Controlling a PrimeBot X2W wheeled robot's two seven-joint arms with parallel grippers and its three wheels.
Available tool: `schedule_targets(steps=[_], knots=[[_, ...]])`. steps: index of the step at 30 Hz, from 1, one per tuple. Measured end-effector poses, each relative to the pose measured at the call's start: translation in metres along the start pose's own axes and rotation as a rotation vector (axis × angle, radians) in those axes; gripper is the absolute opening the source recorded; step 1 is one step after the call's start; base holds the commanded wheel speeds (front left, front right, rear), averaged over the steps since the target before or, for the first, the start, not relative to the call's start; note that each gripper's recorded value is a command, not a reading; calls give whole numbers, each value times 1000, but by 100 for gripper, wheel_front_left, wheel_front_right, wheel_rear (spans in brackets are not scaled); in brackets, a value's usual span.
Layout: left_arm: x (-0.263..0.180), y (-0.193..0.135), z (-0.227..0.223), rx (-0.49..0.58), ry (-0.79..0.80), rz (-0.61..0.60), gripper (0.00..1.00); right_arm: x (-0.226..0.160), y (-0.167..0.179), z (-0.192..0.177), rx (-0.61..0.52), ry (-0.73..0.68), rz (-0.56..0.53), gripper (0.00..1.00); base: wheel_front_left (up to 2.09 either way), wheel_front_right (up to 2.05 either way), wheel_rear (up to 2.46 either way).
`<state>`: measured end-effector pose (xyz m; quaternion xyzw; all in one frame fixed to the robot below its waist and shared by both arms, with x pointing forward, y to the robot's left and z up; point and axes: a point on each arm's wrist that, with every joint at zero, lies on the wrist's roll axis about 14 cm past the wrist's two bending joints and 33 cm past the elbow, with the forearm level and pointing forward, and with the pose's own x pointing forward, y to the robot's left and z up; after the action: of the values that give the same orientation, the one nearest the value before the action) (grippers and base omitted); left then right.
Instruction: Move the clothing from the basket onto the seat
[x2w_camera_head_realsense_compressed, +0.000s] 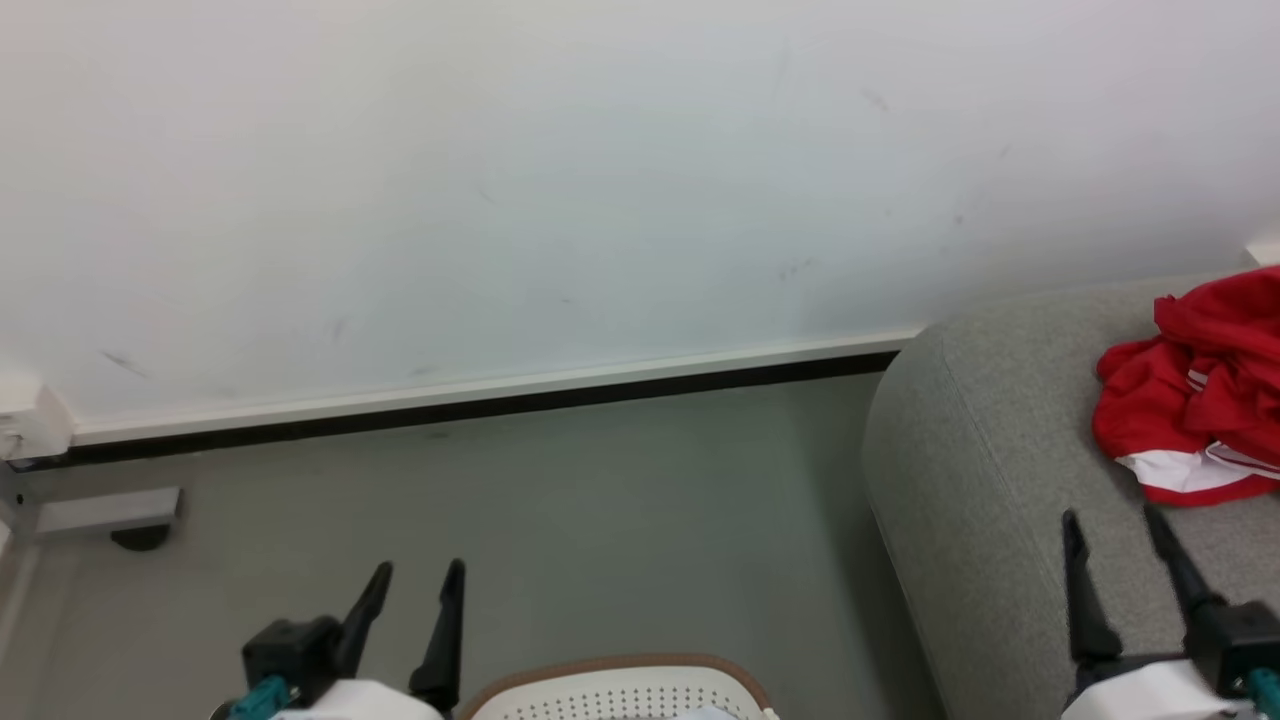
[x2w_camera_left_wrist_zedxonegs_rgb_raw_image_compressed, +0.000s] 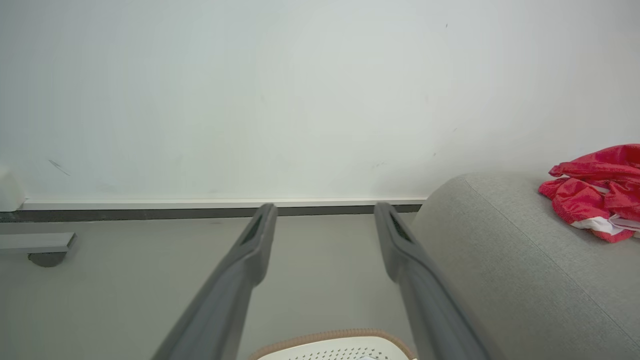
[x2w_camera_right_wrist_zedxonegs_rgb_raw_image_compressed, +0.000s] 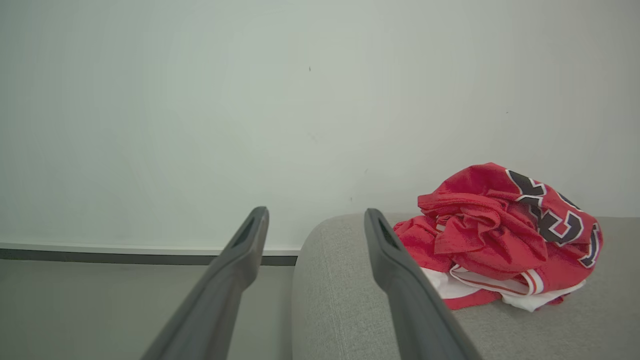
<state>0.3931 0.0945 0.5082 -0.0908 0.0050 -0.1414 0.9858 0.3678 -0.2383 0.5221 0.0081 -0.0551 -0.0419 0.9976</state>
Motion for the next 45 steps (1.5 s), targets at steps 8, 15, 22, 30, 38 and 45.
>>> schedule_targets(steps=[8, 15, 22, 30, 38, 45], knots=[[-26, 25, -5, 37, -4, 99, 100, -27, 24, -24, 52, 64, 49, 100, 0, 0, 0], [-34, 30, -1, 48, -28, 125, 100, -43, 30, -38, 93, 107, 54, 100, 0, 0, 0], [-39, 32, -5, 43, -28, 148, 100, -50, 42, -43, 104, 125, 86, 100, 0, 0, 0], [-42, 38, -7, 46, -28, 166, 100, -50, 48, -46, 107, 136, 104, 100, 0, 0, 0], [-48, 39, -21, 21, 6, 174, 0, -54, 52, -56, 113, 171, 111, 0, 0, 0, 0], [-53, 44, -36, -69, 61, 211, 0, -59, 48, -69, 202, 230, 71, 0, 0, 0, 0]])
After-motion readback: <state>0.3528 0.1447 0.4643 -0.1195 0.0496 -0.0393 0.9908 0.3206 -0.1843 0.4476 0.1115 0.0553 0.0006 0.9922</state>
